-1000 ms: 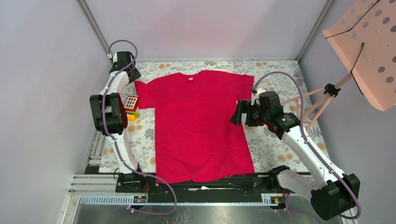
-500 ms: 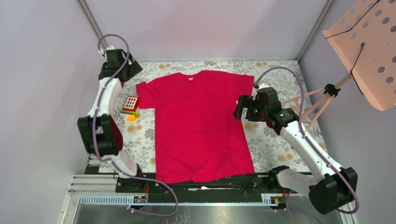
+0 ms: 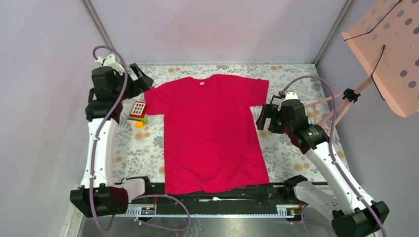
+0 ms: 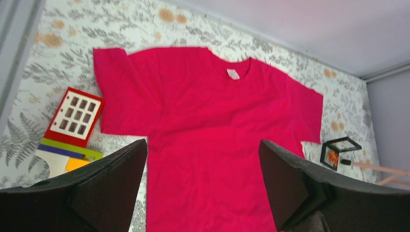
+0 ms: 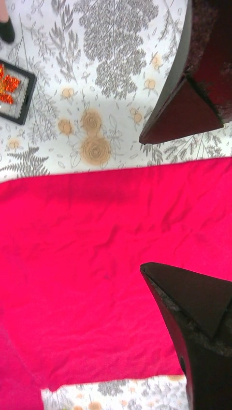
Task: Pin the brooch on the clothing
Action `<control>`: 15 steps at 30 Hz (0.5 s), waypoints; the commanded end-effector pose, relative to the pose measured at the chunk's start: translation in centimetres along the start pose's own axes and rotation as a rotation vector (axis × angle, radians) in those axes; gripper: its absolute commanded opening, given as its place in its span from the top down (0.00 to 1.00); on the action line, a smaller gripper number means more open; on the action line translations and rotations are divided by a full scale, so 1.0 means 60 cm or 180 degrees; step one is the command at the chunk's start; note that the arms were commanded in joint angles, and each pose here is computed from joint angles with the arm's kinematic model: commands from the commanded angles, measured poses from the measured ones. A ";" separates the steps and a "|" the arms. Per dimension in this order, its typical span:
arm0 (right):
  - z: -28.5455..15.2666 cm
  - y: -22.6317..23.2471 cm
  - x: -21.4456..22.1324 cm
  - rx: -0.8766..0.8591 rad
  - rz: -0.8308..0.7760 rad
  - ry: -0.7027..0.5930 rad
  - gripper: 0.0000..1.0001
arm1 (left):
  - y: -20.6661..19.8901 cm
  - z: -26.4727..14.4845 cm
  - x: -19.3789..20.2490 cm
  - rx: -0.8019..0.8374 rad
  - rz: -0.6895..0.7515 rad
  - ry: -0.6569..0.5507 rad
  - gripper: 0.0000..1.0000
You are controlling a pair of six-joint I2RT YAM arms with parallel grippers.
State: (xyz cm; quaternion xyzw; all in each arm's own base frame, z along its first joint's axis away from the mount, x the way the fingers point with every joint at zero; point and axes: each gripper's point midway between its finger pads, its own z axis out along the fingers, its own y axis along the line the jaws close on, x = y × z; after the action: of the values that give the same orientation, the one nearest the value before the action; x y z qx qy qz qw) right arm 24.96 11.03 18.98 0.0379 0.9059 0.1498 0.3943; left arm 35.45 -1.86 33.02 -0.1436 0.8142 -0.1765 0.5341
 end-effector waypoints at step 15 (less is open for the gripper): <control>0.137 -0.114 -0.036 0.0937 0.0269 0.0332 0.03 | 0.047 0.002 0.076 -0.0126 0.0129 -0.0179 0.08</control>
State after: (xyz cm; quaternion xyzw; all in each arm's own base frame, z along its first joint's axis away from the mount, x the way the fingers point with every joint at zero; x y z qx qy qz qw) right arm 30.26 6.82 13.25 0.0981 0.9460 0.0349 0.3071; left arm 33.18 -0.80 23.56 -0.1632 0.8413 -0.1248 0.5001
